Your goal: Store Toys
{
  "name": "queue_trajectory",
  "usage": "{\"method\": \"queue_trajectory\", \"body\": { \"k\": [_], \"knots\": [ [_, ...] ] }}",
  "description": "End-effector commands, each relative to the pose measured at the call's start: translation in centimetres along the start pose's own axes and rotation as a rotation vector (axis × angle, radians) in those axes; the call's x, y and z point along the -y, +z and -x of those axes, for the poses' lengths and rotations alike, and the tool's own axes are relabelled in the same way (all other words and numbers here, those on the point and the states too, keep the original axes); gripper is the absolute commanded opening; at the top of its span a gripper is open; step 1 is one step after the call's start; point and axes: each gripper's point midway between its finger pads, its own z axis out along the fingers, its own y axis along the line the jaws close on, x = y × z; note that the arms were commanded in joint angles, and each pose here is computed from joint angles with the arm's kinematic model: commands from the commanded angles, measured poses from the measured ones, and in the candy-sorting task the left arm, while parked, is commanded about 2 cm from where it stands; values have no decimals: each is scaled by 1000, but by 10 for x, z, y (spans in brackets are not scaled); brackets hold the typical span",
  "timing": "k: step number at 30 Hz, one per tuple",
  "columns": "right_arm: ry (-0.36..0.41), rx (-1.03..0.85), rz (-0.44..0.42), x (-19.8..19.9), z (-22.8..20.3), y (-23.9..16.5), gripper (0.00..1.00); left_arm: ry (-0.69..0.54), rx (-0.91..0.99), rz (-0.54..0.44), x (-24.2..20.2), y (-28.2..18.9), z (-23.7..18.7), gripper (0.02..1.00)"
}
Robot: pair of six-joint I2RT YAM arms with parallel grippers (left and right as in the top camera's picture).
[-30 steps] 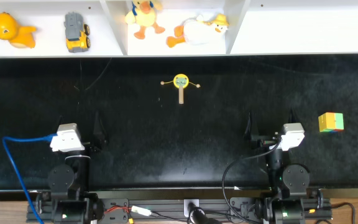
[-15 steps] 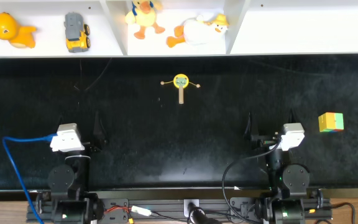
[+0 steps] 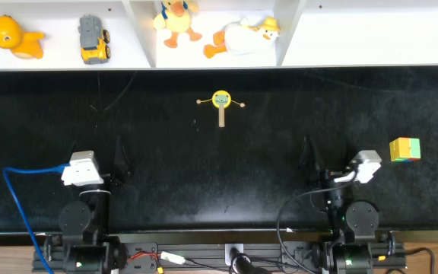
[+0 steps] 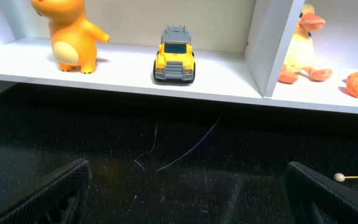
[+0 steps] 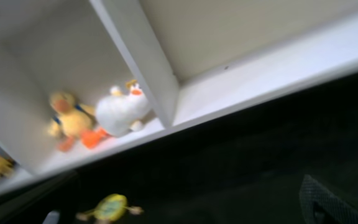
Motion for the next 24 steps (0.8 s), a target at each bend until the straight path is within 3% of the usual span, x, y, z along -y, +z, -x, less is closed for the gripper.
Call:
{"method": "queue_trajectory", "body": {
  "k": [1,3,4,13,24],
  "knots": [
    [403,-13,20,-2,-4,0,996,-11,4,-21,4,0,-1,998],
    [488,-41,54,-9,-7,0,996,-11,4,-21,4,0,-1,998],
    [495,-56,73,-13,-8,0,996,-11,4,-21,4,0,-1,998],
    [393,-163,275,-58,-5,-12,1000,-11,4,-21,4,0,-1,998],
    [123,-358,139,-76,32,9,991,-11,4,-21,4,0,-1,998]
  ]
}}
